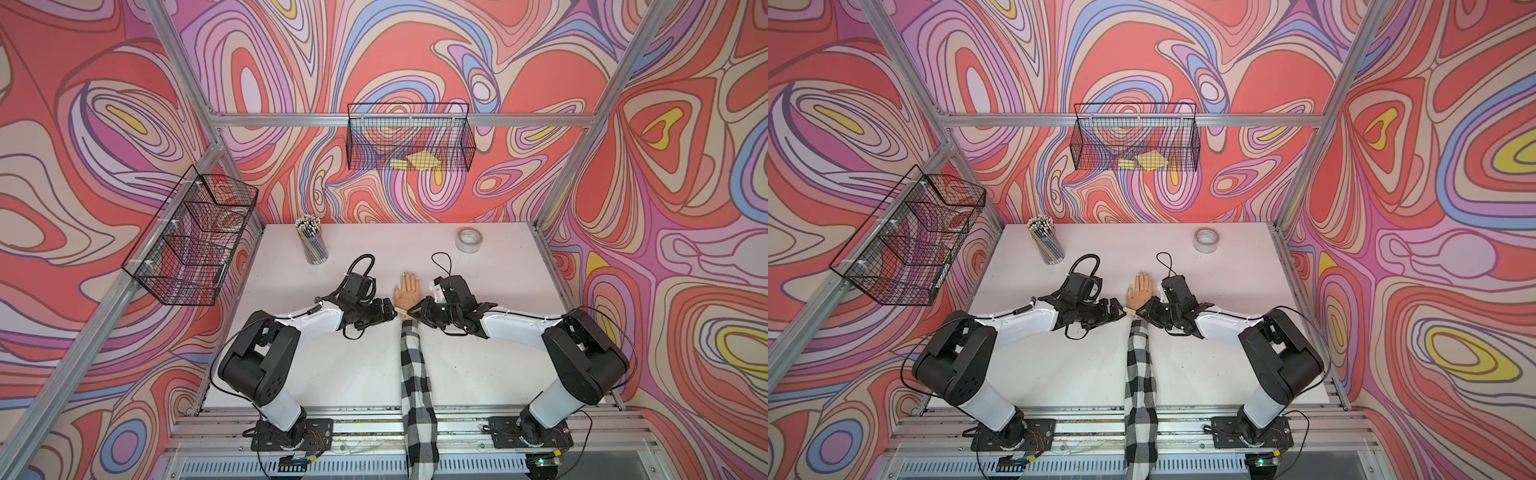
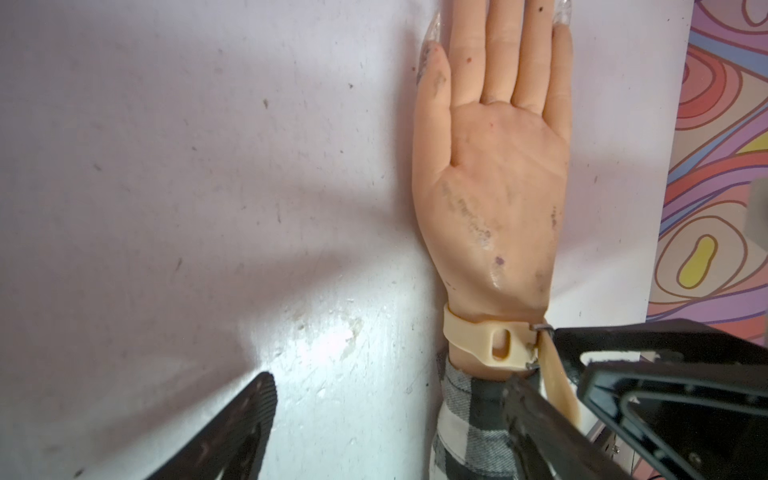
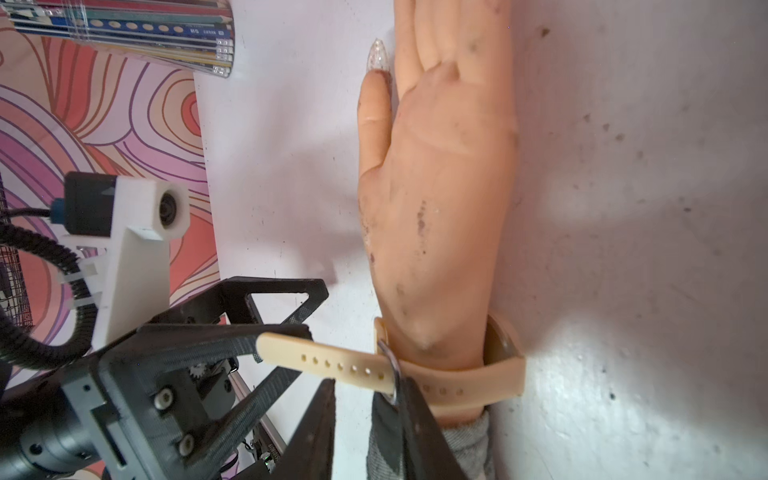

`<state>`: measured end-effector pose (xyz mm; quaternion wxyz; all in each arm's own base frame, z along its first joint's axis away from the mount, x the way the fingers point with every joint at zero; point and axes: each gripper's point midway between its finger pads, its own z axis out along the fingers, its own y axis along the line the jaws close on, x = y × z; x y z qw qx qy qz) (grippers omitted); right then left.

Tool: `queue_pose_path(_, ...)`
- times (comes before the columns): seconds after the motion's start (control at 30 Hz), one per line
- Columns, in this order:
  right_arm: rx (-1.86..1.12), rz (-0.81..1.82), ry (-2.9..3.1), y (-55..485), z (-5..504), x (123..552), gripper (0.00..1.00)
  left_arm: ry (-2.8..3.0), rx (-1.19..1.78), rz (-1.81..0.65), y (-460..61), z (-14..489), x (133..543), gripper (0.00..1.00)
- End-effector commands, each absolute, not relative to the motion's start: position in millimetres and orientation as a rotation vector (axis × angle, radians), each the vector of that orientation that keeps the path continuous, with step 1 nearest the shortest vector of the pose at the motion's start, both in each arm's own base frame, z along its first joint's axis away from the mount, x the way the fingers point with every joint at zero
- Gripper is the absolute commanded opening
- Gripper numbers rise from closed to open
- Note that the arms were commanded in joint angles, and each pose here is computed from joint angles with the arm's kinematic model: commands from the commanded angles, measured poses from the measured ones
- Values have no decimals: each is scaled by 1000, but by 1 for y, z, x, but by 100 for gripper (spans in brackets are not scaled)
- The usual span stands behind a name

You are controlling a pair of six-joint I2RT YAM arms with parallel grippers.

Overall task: Take off the watch
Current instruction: Untie the watch from the hand.

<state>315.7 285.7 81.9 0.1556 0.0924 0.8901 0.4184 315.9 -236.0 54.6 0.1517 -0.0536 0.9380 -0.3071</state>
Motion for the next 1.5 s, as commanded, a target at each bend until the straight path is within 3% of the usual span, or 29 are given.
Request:
queue_pose_path(0.0,255,1268,2509,296,93,323,29,2644,-119,-883,-239,73,323,87)
queue_pose_path(0.63,175,1318,2534,342,91,332,28,2647,-132,-803,-221,69,318,87)
queue_pose_path(0.8,142,1292,2499,337,112,331,28,2657,-138,-793,-217,65,317,87)
queue_pose_path(1.23,-68,573,2569,240,97,309,31,2645,-133,-850,-227,67,324,87)
queue_pose_path(1.47,-163,530,2543,244,91,312,32,2648,-136,-844,-227,68,326,87)
